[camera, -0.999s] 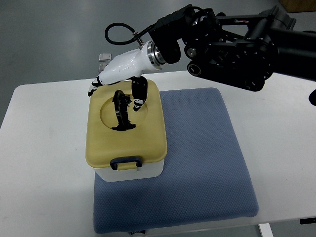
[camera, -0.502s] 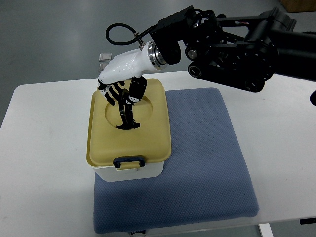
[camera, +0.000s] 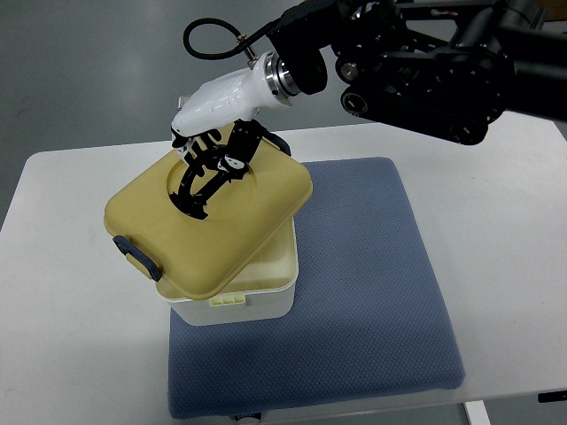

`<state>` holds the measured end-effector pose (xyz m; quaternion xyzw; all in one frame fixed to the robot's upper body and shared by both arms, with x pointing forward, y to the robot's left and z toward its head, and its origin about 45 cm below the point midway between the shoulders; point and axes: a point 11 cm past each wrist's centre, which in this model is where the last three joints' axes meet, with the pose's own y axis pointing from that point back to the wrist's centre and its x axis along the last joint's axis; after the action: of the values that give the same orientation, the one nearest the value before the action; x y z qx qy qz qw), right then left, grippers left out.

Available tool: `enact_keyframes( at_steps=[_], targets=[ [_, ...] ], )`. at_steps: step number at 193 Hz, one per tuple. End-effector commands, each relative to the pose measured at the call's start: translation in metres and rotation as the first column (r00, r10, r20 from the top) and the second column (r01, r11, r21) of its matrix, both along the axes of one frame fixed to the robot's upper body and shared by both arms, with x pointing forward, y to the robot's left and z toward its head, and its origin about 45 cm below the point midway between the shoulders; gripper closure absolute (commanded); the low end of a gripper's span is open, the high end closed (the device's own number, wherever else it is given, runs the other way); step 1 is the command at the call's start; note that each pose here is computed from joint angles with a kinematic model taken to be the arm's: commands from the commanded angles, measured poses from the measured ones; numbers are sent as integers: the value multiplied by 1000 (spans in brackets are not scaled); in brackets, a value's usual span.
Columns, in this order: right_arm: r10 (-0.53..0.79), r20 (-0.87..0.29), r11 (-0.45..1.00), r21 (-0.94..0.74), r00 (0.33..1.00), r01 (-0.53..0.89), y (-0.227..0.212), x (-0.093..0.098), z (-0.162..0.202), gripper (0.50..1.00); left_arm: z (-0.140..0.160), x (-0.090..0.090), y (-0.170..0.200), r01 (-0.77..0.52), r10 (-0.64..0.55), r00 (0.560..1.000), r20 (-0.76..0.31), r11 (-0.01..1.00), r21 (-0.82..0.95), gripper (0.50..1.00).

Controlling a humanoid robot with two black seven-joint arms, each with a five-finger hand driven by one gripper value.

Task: Open white storage box with right hand
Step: 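Lift the yellow lid off the white box with the right hand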

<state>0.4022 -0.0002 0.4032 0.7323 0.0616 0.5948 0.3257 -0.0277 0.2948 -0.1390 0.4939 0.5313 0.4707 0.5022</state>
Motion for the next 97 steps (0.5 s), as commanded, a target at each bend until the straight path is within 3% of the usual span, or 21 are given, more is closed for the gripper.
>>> enact_keyframes(
  at_steps=[1, 47, 70, 97],
  targets=[
    [-10, 34, 1000, 4, 999, 10, -8, 3, 32, 1000, 0, 0, 0, 0, 0, 1000, 0, 1000, 0, 500],
    [-74, 80, 997, 40, 994, 71, -46, 8, 97, 1000, 0, 0, 0, 2, -2, 1000, 0, 1000, 0, 500],
    [-154, 151, 987, 67, 976, 145, -83, 16, 132, 1000, 0, 0, 0, 0, 0, 1000, 0, 1000, 0, 500],
    [-280, 172, 959, 89, 945, 268, -142, 30, 145, 1000, 0, 0, 0, 2, -2, 1000, 0, 1000, 0, 500]
  ],
)
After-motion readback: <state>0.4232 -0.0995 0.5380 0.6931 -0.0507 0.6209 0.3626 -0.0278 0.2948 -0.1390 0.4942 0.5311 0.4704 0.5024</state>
